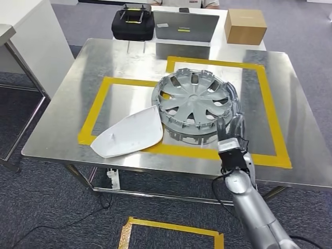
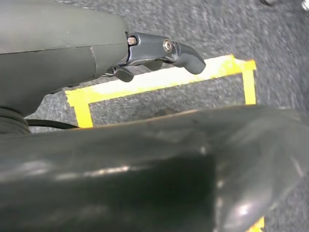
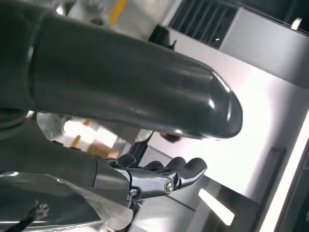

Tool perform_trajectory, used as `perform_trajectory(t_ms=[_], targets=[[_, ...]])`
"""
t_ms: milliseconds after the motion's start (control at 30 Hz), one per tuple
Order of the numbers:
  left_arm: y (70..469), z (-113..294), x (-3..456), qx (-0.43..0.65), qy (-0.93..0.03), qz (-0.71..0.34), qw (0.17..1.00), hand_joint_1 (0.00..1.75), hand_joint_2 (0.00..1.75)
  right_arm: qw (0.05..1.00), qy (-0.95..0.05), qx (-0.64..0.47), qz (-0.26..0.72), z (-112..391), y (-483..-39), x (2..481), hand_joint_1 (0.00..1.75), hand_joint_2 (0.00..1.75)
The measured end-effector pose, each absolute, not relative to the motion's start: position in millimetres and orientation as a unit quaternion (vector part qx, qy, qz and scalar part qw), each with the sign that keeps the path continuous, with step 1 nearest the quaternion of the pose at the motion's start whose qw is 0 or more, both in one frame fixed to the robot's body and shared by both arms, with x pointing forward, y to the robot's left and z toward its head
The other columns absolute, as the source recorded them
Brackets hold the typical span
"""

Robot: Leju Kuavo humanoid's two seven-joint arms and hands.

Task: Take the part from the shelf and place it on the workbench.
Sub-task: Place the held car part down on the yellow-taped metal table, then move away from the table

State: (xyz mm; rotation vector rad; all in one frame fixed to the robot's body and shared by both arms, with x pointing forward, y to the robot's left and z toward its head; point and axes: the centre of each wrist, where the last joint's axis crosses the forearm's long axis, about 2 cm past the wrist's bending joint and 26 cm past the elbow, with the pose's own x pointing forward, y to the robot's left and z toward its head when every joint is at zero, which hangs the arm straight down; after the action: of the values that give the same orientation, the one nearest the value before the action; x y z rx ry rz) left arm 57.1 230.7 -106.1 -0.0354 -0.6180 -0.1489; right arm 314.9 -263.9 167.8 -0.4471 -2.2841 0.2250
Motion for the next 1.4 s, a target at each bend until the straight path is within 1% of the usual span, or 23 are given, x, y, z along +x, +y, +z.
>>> perform_trajectory(t_ms=[133,267,400,500,633,1100,1167,1233,1333,1400], targets=[[230.6,-107.3,47.5,-0.005,-0.296,-0.055,0.954,0.0,0.0,0.423,-0.897,-0.126,0.019,142.3,-257.7,271.7,0.0,0.0],[228.2,-107.7,41.6,-0.001,-0.298,-0.03,0.954,0.0,0.0,0.481,-0.872,-0.082,-0.034,114.5,-251.7,228.3,0.0,0.0],[223.0,-107.0,41.6,-0.002,-0.302,-0.017,0.953,0.0,0.0,0.533,-0.84,-0.031,-0.097,97.8,-244.8,205.7,0.0,0.0],[221.2,-106.8,41.1,-0.001,-0.301,-0.012,0.953,0.0,0.0,0.569,-0.807,-0.011,-0.158,80.9,-242.3,197.0,0.0,0.0],[220.3,-106.8,40.5,-0.001,-0.3,-0.01,0.954,0.0,0.0,0.593,-0.782,-0.025,-0.19,64.0,-241.8,189.9,0.0,0.0],[218.8,-106.3,43.1,-0.001,-0.301,-0.006,0.953,0.0,0.0,0.617,-0.755,-0.042,-0.217,47.8,-241.3,182.6,0.0,0.0],[218.6,-106.2,43.1,-0.001,-0.3,-0.006,0.954,0.0,0.0,0.632,-0.739,-0.045,-0.229,44.8,-243.5,181.9,0.0,0.0],[218.3,-106.2,42.6,-0.001,-0.296,-0.005,0.955,0.0,0.0,0.652,-0.715,-0.067,-0.242,35.9,-247.5,179.5,0.0,0.0],[216.7,-106.0,42.2,-0.001,-0.293,-0.004,0.956,0.0,0.0,0.68,-0.683,-0.125,-0.235,10.6,-254.2,172.2,0.0,0.0],[215.3,-105.8,42.8,-0.001,-0.293,-0.003,0.956,0.0,0.0,0.702,-0.656,-0.136,-0.24,-8.5,-257.2,167.5,0.0,0.0]])
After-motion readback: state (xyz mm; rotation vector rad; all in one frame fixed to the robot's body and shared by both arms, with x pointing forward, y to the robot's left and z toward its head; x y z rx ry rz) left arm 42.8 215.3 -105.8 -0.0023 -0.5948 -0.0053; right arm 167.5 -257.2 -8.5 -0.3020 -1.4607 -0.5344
